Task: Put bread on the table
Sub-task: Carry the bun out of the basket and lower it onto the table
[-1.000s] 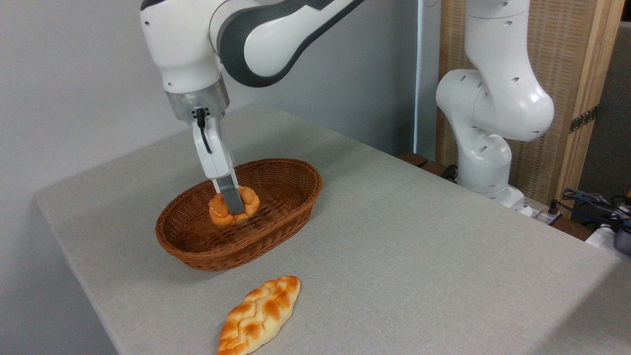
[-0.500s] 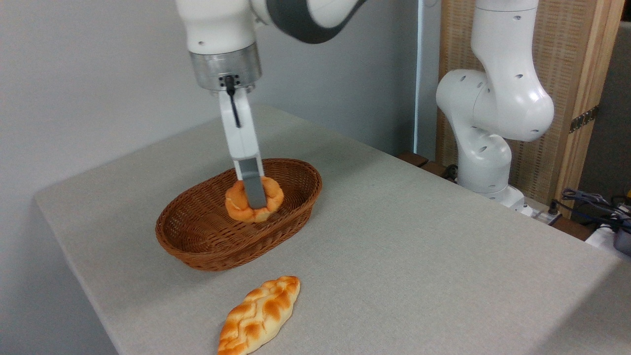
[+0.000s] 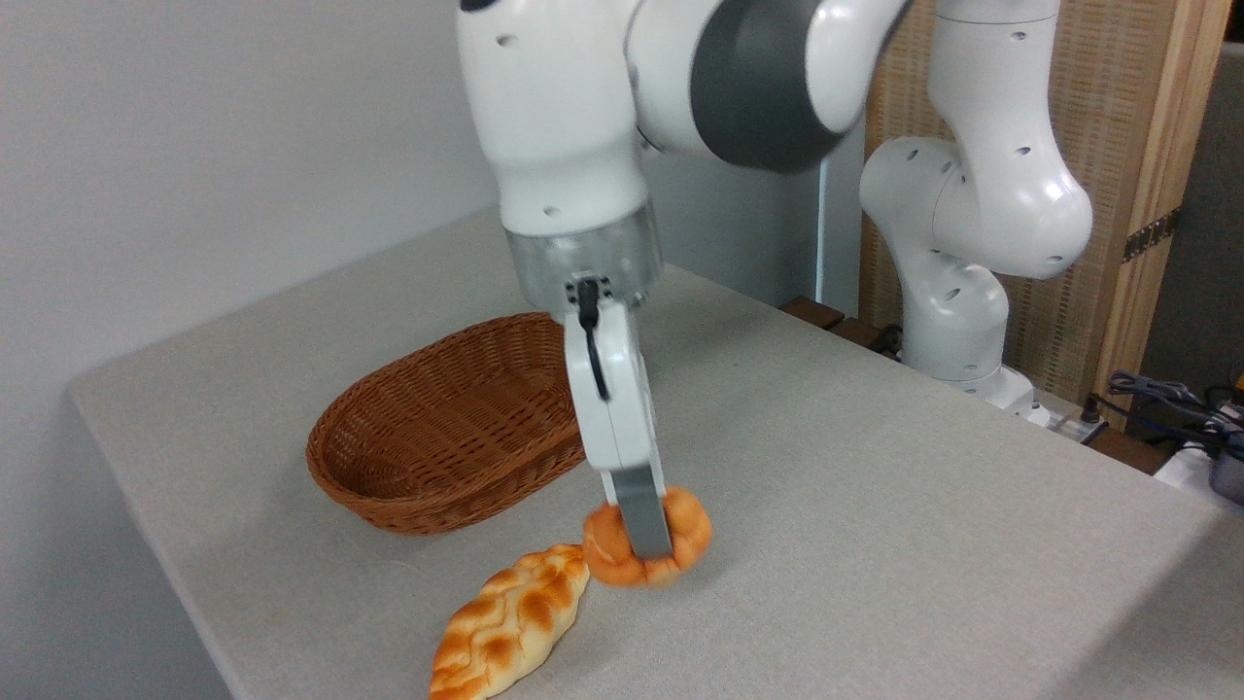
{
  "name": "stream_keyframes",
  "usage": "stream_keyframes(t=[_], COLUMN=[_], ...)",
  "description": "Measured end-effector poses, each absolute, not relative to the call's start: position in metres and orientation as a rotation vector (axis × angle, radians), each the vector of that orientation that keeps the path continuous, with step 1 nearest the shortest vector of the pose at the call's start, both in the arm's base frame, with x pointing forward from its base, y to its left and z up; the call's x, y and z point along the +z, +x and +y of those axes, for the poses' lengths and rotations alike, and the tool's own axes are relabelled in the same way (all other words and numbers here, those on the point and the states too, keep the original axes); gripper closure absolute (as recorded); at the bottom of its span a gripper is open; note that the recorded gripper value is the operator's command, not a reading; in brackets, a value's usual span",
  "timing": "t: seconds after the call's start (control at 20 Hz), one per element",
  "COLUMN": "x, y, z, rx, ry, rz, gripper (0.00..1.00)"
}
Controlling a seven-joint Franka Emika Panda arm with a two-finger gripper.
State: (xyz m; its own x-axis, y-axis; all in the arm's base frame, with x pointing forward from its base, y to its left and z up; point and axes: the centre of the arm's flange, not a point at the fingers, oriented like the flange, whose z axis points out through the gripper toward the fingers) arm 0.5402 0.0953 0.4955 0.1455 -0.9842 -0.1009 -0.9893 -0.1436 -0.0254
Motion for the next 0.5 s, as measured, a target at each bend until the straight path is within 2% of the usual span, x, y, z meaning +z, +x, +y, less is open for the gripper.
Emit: stream_keyframes(t=[0.05,0.1,0.15,0.2,0.5], x=[0.49,0.485,0.481,0.479,0.47], y=[0.541,0.541,0.541,0.542,0.543], z=[0.104,0.111,0.117,0.12,0.119], rx=[0.095,0.101,0.114,0.128,0.161], ry=[-2.293,-2.279,-2.269,-2.259,-2.251], rz=[1.998,1.995,1.989,1.988,2.003], gripper=[0.22,0.17,0.02,0.0,0.0])
